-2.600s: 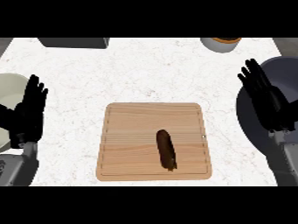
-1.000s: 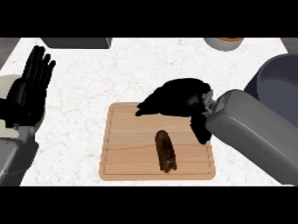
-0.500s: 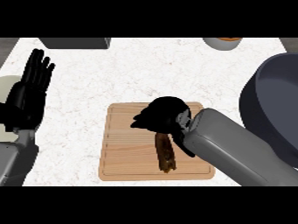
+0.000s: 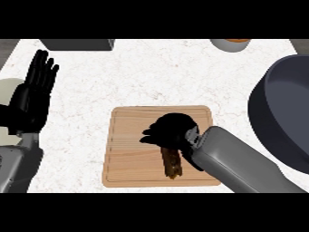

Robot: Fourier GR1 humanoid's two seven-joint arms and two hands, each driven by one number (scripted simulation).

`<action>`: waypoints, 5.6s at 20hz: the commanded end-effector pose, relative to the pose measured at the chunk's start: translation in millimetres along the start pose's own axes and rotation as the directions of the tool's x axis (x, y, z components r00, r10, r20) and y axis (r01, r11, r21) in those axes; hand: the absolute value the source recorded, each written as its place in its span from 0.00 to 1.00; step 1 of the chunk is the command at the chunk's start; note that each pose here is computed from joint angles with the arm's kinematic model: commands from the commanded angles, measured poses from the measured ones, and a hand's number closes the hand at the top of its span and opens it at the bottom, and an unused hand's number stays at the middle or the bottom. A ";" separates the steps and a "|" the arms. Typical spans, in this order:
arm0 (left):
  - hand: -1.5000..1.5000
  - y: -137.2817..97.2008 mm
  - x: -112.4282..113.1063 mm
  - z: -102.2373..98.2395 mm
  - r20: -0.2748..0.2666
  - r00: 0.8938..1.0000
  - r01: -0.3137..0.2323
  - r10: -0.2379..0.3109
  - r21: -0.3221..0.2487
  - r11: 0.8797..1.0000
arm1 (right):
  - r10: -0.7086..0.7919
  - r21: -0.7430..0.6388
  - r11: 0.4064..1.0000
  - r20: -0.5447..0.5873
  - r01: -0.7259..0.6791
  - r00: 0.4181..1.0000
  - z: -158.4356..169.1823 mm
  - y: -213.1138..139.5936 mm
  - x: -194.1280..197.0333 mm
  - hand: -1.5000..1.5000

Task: Pick the sweet potato from the cutting board and place it in the pot

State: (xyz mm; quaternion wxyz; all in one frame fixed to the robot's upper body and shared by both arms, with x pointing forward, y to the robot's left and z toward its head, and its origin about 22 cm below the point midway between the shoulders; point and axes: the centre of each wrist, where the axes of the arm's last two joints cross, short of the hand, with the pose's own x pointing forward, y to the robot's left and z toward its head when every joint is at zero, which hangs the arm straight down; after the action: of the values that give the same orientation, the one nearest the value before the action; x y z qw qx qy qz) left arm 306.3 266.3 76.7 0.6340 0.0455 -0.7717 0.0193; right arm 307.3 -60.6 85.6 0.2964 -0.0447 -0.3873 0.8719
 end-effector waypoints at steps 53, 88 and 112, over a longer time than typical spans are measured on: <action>0.50 17.4 3.7 5.5 -0.017 1.000 0.009 -0.008 0.033 0.999 | -0.286 -0.629 0.777 -0.294 0.041 0.912 -21.6 66.6 28.8 1.00; 0.50 -13.0 8.2 15.2 -0.002 1.000 0.007 -0.007 0.017 1.000 | -0.852 -0.840 0.238 -0.422 -0.488 0.311 241.6 156.8 -70.6 1.00; 0.50 -5.8 -12.8 20.2 0.001 1.000 -0.020 0.020 0.000 1.000 | -0.916 -0.965 0.260 -0.260 -0.042 0.306 219.7 249.4 -205.5 0.00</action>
State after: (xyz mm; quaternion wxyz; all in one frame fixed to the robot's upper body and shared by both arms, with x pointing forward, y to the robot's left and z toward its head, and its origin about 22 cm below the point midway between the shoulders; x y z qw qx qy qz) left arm 298.1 263.5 77.7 0.6334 0.0412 -0.7725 0.0203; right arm 291.0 -438.4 48.3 0.6344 -0.5076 -0.5387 0.2229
